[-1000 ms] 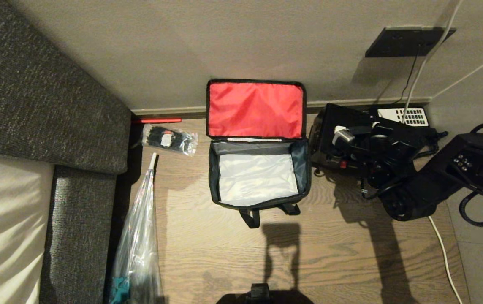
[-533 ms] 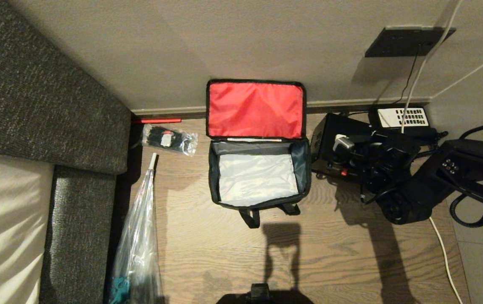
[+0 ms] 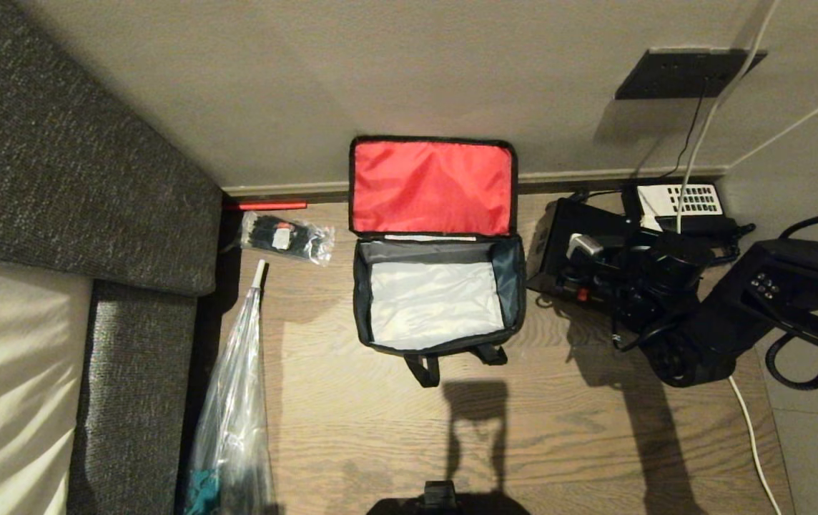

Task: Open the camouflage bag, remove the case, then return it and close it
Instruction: Release the handle

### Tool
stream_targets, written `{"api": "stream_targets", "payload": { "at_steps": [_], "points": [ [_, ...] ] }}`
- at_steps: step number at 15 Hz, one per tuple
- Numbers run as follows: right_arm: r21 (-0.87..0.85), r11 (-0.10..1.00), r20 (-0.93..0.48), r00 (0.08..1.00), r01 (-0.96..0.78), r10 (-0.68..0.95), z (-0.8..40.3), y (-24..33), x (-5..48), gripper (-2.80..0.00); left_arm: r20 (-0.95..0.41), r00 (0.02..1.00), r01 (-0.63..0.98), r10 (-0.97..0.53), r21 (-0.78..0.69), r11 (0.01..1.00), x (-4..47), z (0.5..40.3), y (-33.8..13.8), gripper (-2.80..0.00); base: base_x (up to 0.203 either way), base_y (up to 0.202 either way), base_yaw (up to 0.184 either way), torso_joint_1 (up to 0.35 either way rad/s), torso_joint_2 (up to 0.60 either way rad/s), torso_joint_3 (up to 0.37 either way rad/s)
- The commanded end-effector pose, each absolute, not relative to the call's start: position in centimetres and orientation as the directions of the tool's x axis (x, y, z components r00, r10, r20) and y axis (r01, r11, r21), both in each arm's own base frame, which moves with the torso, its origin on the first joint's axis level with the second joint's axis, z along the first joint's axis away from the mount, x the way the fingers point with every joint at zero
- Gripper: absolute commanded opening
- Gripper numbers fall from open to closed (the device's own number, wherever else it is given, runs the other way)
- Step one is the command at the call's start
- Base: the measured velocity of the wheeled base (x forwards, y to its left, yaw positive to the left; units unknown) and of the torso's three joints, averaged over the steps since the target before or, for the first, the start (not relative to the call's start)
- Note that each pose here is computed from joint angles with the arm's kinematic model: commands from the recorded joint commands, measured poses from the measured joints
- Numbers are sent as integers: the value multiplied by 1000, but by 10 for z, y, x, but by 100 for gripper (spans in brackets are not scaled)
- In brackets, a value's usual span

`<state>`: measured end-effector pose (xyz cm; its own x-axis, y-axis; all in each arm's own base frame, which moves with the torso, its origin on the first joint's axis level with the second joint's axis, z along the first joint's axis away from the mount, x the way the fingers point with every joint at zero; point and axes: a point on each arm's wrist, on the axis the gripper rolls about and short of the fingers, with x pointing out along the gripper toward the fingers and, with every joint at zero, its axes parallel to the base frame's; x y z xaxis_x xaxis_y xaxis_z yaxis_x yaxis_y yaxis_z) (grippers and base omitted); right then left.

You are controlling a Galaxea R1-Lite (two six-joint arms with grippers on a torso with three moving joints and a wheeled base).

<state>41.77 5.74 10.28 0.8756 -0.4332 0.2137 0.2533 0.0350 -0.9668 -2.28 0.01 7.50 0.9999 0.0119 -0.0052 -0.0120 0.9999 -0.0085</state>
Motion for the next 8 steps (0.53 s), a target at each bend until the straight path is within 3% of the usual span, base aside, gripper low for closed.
{"api": "stream_targets", "payload": {
  "at_steps": [1,2,3,8],
  "points": [
    [-962,50,221,874,268,-433,109,57,415,0,-8,1000,-12,12,-9,1000,-23,74,0,-280,0,0,0,0,0,0],
    [-955,59,237,870,289,-433,120,57,410,-159,-8,1000,-12,12,-9,1000,-23,74,0,-280,0,0,0,0,0,0],
    [-947,72,252,865,312,-433,130,56,405,-280,-8,1000,-12,12,-9,1000,-23,74,0,-280,0,0,0,0,0,0],
    [-928,182,223,874,327,-432,180,48,358,-280,-8,1000,-12,12,-9,1000,-23,74,0,-280,0,0,0,0,0,0]
  ]
}}
